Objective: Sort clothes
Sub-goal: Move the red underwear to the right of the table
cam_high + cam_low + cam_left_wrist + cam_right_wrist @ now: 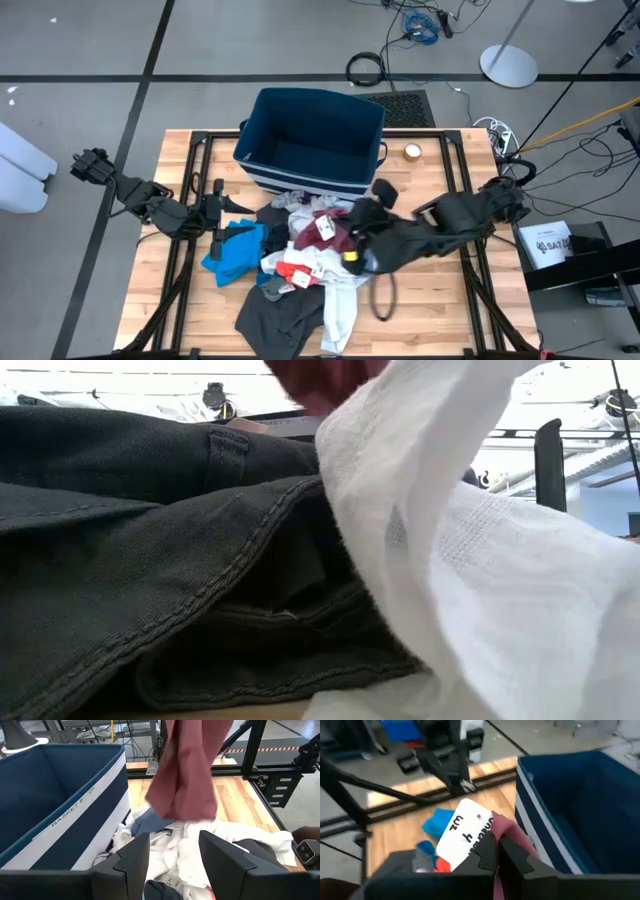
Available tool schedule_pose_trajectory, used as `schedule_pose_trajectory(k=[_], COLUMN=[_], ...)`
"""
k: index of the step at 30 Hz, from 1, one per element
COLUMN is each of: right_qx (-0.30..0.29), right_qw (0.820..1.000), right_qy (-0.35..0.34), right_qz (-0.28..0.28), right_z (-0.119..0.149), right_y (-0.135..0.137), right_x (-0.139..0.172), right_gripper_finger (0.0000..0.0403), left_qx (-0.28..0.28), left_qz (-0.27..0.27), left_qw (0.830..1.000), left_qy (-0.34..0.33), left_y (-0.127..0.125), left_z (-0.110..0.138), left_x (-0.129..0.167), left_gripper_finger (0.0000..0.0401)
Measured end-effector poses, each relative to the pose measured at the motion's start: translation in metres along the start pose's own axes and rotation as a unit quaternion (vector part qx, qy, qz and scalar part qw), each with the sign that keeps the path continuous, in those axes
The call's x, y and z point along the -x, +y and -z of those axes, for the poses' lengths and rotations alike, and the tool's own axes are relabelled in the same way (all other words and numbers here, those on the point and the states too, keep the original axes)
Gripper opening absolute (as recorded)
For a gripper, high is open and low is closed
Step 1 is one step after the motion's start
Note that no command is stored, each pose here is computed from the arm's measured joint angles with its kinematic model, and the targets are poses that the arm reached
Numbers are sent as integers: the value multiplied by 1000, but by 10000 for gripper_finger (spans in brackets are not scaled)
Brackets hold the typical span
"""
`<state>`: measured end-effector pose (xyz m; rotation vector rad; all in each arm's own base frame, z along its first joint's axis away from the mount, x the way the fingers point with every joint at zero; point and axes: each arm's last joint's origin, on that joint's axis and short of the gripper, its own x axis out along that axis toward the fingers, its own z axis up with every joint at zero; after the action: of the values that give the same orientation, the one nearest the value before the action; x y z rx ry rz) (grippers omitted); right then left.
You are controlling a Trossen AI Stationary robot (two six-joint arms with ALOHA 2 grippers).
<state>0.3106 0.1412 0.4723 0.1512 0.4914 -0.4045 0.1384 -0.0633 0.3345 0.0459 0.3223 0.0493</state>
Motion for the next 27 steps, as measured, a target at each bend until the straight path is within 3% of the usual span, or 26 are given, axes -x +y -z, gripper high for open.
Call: schedule_pose_trajectory(k=[6,10,17,23,27], right_qx=[-35,-66,-98,-101,-111], right_qw=[999,991,973,937,898], right_qy=[18,86,194,323,421], right_qz=[-36,-74,-75,-92,-59], right_z=[-1,9,39,80,116], right_y=[-20,-28,-17,11,23], right_x=[36,56,67,67,62], right_gripper_finger=[0,0,0,0,0], left_qx=[-3,-3,-5,-9,-13], left_qz=[-1,-1,-1,-3,-4], left_qw=[1000,1000,1000,1000,1000], left_qy=[4,5,8,15,20], left_y=[-1,-2,-3,-5,-6], left_z=[1,1,1,2,3], left_x=[-2,-3,-4,-8,-11], left_gripper_finger=[182,182,182,182,182])
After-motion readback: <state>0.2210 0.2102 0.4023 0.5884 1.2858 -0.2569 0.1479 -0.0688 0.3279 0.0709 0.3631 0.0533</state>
